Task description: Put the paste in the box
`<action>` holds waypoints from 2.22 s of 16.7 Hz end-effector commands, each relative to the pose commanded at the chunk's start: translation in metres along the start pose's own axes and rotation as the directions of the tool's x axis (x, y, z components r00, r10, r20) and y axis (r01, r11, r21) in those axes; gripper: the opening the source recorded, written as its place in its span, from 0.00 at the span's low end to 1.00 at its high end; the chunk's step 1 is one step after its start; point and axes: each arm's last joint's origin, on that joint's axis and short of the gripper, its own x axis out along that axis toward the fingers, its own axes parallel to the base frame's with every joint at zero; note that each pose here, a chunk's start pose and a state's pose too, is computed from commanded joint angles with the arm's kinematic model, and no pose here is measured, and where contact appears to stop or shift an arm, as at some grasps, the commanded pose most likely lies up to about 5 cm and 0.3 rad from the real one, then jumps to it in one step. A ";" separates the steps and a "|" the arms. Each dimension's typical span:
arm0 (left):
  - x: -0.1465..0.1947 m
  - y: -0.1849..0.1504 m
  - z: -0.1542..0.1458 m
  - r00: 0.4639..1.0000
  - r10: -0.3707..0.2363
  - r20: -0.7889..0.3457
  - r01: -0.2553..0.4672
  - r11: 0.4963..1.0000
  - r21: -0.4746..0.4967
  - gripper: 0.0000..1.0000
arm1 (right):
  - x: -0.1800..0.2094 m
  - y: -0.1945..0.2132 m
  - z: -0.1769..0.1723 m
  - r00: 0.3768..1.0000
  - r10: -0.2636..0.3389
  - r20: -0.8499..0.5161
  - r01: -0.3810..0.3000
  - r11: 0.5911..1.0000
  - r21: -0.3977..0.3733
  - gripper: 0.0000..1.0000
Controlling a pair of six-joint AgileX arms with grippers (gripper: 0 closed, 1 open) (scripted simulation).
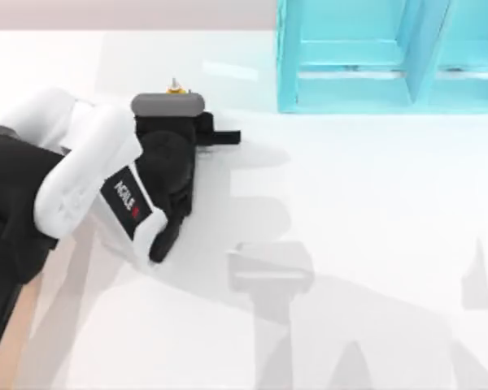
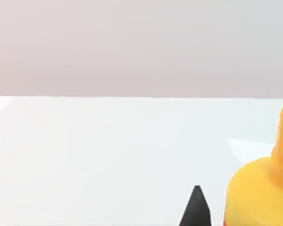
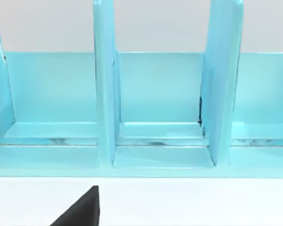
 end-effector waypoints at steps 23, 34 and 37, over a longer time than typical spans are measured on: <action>0.017 0.119 0.128 0.977 -0.173 0.126 0.174 0.985 0.002 0.00 | 0.000 0.000 0.000 1.000 0.000 0.000 0.000 1.000 0.000 1.00; -0.096 0.343 0.117 0.861 -0.505 0.060 0.500 0.862 0.080 0.00 | 0.000 0.000 0.000 1.000 0.000 0.000 0.000 1.000 0.000 1.00; -0.146 0.377 0.108 0.813 -0.582 0.029 0.579 0.813 0.065 0.00 | 0.000 0.000 0.000 1.000 0.000 0.000 0.000 1.000 0.000 1.00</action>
